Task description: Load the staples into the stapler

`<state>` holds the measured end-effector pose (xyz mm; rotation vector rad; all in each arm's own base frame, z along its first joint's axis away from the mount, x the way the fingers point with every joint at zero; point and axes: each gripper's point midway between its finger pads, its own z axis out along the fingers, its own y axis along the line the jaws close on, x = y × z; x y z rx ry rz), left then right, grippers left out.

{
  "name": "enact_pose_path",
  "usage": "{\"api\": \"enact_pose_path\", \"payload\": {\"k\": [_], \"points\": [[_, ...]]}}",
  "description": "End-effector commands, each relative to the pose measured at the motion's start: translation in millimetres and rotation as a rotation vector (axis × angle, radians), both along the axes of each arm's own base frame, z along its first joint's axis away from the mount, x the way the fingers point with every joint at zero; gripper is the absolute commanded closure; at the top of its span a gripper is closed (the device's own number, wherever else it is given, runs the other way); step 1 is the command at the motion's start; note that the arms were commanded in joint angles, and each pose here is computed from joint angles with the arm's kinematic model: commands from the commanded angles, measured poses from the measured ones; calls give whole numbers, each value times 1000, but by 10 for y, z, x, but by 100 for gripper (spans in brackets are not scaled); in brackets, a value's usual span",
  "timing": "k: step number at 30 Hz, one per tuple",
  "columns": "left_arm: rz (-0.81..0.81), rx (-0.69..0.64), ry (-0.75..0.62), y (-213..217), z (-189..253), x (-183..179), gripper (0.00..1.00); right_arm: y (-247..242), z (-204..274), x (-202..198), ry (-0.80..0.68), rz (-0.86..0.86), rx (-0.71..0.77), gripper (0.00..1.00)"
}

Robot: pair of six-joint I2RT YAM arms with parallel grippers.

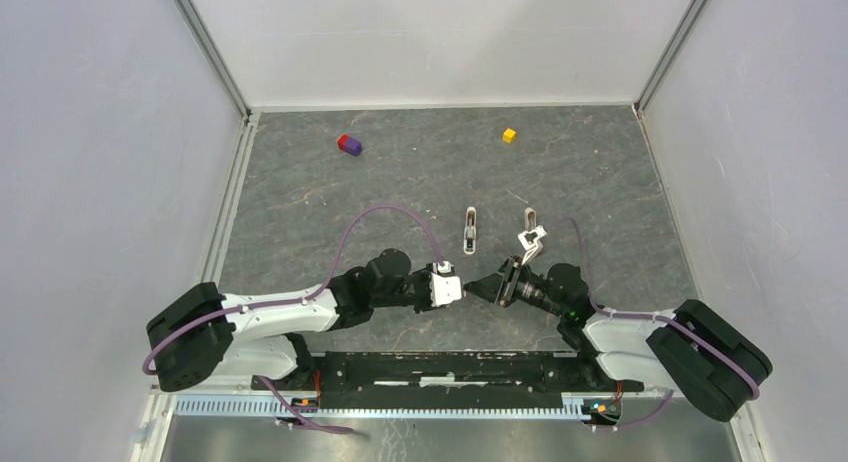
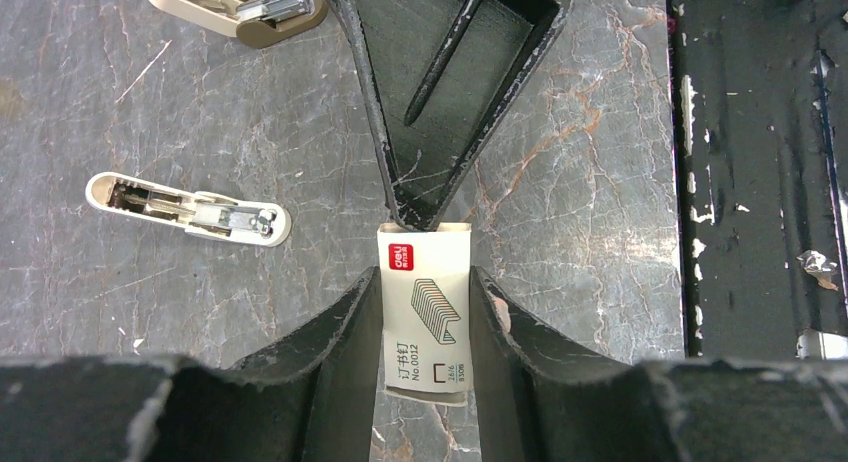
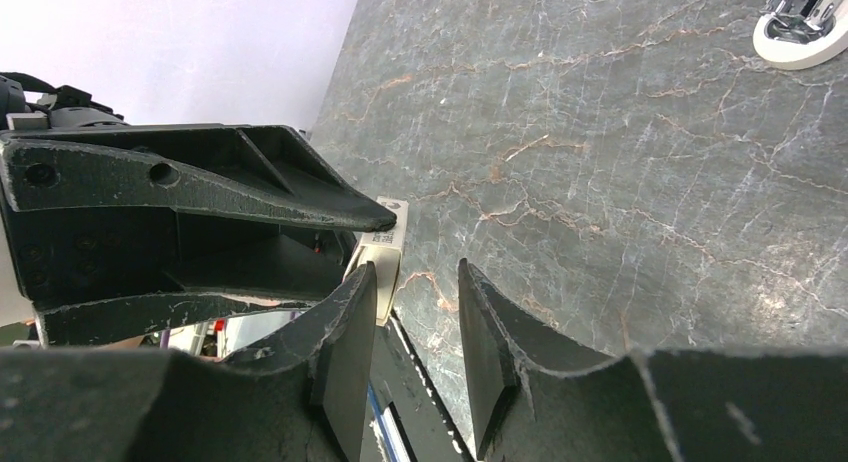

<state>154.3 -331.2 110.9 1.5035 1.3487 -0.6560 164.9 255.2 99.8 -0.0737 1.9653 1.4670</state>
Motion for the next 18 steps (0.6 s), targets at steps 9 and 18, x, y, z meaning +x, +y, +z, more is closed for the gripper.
{"api": "enact_pose_path", "payload": {"k": [9,18], "points": [[-69,-94,-87,-203,306,27,58,-99,-319,-214,75,18,-49,59],[-77,-89,-86,-229,289,27,58,-81,-318,-223,77,26,-49,59]]}}
